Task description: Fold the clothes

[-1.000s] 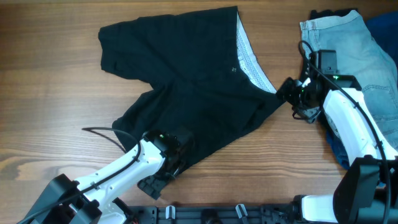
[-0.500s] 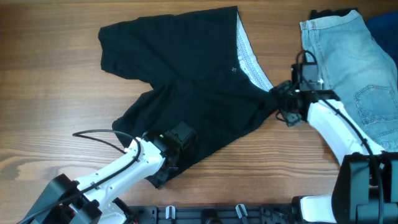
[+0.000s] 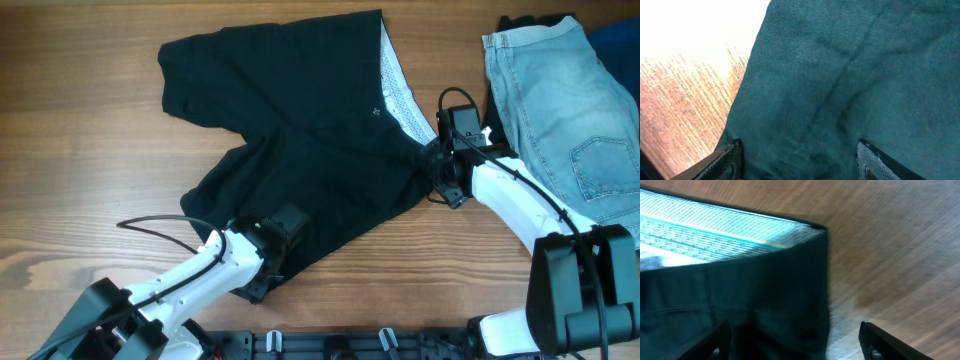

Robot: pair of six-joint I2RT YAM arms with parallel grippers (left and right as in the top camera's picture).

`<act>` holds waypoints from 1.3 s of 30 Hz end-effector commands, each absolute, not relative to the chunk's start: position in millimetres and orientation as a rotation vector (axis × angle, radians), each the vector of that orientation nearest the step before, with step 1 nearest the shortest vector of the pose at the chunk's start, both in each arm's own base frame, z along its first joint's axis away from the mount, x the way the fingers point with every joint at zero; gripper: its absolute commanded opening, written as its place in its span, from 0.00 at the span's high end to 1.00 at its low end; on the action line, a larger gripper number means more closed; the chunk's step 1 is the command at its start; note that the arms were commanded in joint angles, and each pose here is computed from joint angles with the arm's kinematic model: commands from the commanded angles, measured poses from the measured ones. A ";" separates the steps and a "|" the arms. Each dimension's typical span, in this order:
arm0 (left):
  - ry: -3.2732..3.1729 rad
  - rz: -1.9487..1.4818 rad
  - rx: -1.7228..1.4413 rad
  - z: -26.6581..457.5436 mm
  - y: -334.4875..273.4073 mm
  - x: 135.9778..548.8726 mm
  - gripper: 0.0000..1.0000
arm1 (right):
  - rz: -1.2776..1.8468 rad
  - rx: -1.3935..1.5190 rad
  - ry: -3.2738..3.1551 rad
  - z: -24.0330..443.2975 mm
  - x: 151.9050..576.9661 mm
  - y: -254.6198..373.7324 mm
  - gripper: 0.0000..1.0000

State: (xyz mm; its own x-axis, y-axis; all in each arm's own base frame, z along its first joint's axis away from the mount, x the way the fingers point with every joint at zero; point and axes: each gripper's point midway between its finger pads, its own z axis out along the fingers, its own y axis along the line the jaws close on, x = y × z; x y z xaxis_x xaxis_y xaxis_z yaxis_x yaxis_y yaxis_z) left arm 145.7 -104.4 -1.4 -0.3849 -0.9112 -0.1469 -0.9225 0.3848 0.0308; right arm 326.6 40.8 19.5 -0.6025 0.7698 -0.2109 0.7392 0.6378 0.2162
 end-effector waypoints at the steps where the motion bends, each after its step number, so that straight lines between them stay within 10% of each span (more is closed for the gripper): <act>1: 2.510 0.151 -1.699 -8.3 -102.0 141.6 0.29 | 0.083 1.165 2.583 15.5 326.9 33.8 0.17; 14: 2.595 0.274 -1.753 -8.4 -96.1 113.0 0.31 | 0.007 1.174 2.677 -12.8 314.0 32.8 0.16; 17: 2.612 0.265 -1.766 -8.6 -99.2 110.9 0.49 | 0.006 1.162 2.711 -22.4 312.1 35.0 0.20; 22: 2.616 0.266 -1.754 -8.6 -98.7 111.3 0.96 | 0.009 1.024 2.793 -29.1 310.0 38.6 0.96; 30: 2.612 0.293 -1.752 -7.8 -95.0 109.1 0.96 | 0.034 0.907 2.785 -25.1 322.3 40.6 0.96; 35: 2.563 0.188 -1.941 3.0 -93.7 113.9 0.20 | 0.125 0.886 2.739 -20.8 338.4 49.3 0.85; 39: 2.488 -0.121 -2.198 23.9 -104.9 128.1 0.10 | 0.134 0.880 2.723 -19.6 342.6 49.8 0.77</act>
